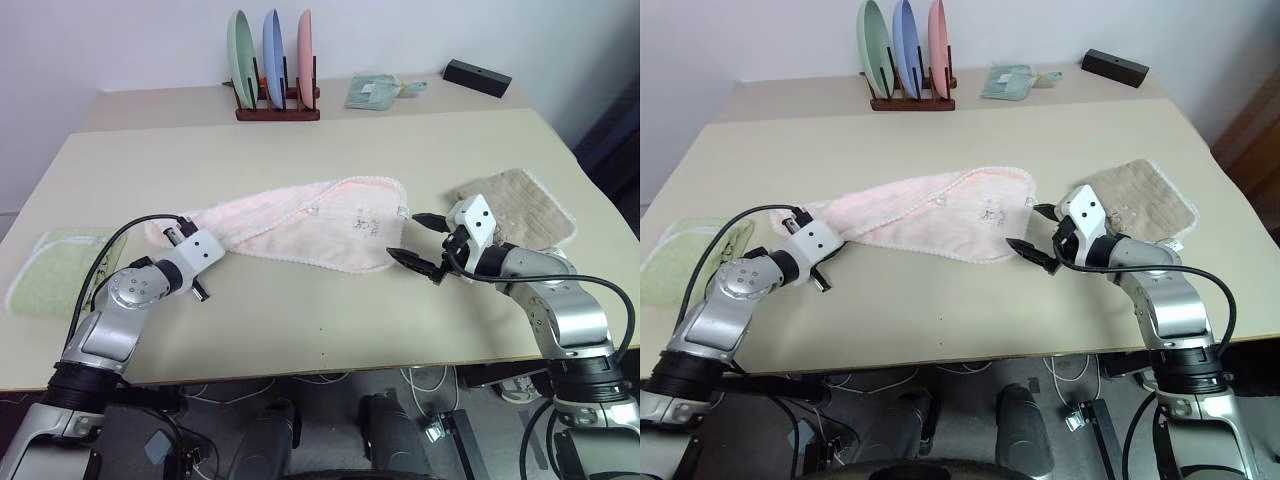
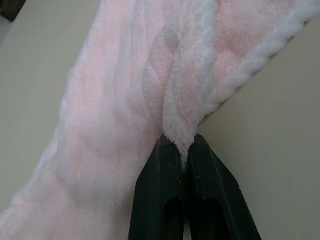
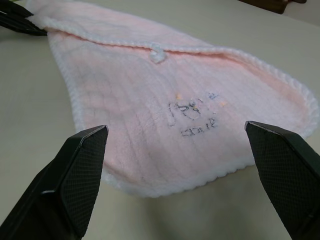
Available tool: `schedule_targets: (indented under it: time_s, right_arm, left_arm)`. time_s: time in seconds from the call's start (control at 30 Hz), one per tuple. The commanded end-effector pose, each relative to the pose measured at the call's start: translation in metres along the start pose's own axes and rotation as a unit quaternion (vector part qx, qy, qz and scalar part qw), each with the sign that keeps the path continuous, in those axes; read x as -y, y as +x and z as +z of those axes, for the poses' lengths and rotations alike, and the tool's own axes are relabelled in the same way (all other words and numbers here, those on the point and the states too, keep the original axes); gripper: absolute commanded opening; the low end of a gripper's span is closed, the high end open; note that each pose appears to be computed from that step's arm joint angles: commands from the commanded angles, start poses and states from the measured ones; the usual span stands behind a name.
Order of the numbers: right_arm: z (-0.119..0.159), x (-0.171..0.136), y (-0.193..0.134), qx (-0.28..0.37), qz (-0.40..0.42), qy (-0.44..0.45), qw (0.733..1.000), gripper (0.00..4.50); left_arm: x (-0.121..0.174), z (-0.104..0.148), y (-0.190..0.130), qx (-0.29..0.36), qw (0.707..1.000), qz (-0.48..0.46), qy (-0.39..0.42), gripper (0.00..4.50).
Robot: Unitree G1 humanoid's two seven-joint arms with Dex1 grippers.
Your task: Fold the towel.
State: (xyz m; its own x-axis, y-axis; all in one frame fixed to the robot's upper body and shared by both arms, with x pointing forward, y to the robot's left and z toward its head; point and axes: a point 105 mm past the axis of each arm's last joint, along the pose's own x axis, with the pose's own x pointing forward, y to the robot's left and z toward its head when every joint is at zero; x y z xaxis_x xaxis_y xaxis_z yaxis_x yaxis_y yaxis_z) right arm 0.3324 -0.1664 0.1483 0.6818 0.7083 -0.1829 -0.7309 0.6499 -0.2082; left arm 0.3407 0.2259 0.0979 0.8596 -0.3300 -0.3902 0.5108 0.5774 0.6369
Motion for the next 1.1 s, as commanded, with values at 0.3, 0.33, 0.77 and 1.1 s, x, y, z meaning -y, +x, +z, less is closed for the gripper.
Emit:
schedule_targets:
  time_s: [0.3, 0.33, 0.77, 1.1]
  right_arm:
    - [0.013, 0.038, 0.029, -0.03, -0.015, -0.148, 0.988, 4.5]
    - [0.013, 0.041, 0.034, -0.031, -0.015, -0.155, 0.987, 4.5]
    - [0.027, 0.057, 0.098, -0.042, -0.017, -0.179, 0.983, 4.5]
    - [0.021, 0.049, 0.091, -0.032, 0.003, -0.181, 0.983, 4.5]
  left_arm:
    - [0.004, 0.006, -0.077, 0.052, 0.998, -0.004, -0.028, 0.03]
    - [0.008, 0.004, -0.082, 0.049, 0.998, -0.014, -0.029, 0.03]
    - [0.036, -0.008, -0.096, 0.029, 0.995, -0.061, -0.075, 0.03]
    - [0.041, -0.023, -0.1, -0.003, 0.996, -0.052, -0.067, 2.93]
